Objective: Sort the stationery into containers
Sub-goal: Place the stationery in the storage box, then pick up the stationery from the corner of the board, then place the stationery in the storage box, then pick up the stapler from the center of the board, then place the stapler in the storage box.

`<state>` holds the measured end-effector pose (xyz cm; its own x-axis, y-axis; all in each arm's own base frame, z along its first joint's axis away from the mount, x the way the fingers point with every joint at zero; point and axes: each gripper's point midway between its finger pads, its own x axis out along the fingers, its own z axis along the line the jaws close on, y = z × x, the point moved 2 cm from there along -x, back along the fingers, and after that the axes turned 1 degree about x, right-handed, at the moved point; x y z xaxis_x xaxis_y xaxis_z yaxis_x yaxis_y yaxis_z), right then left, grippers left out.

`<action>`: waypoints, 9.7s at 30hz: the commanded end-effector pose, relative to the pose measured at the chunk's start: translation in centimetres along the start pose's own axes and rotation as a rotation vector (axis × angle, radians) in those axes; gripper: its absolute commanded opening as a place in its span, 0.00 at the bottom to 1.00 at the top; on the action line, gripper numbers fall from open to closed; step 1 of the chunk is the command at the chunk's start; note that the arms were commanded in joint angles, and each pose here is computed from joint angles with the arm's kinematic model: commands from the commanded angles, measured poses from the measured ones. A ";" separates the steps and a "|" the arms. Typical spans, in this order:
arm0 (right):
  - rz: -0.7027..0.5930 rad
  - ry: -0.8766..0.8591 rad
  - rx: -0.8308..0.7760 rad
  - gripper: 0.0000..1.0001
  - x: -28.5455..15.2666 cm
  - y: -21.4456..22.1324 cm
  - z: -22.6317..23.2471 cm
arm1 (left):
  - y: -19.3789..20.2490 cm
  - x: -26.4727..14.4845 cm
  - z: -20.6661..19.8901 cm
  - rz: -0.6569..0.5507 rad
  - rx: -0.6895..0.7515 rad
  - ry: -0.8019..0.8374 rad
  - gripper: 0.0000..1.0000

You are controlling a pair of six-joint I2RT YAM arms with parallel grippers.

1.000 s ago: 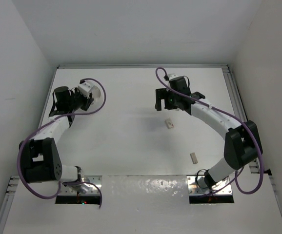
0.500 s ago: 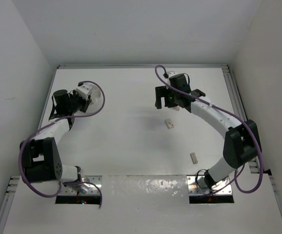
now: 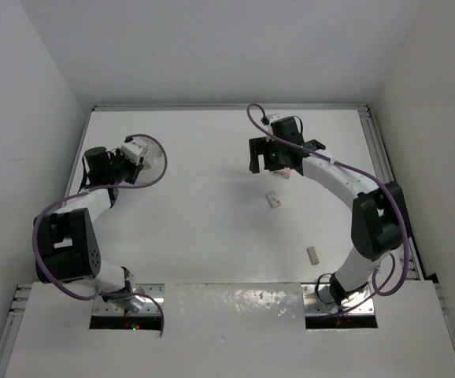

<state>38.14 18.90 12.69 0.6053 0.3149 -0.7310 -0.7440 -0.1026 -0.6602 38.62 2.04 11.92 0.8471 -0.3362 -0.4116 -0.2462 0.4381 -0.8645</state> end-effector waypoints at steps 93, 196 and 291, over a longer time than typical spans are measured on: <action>-0.449 -0.596 -0.970 0.00 -8.8 -2.9 16.1 | -14.7 -9.1 -17.3 -0.549 0.169 0.764 0.79; 0.028 0.099 -0.491 0.58 -1.8 0.9 -10.6 | -10.1 -0.4 -0.3 -0.049 -0.372 -0.274 0.45; -0.669 -0.801 -1.112 0.00 -5.8 -4.6 21.7 | -15.7 -5.6 -15.7 -0.437 0.231 0.734 0.30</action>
<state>32.07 37.04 19.76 0.1776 0.9343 -0.3091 0.3153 -0.3515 -0.8815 30.21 -16.01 21.02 0.3141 -0.9177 -0.2432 0.1032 0.2877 -0.9521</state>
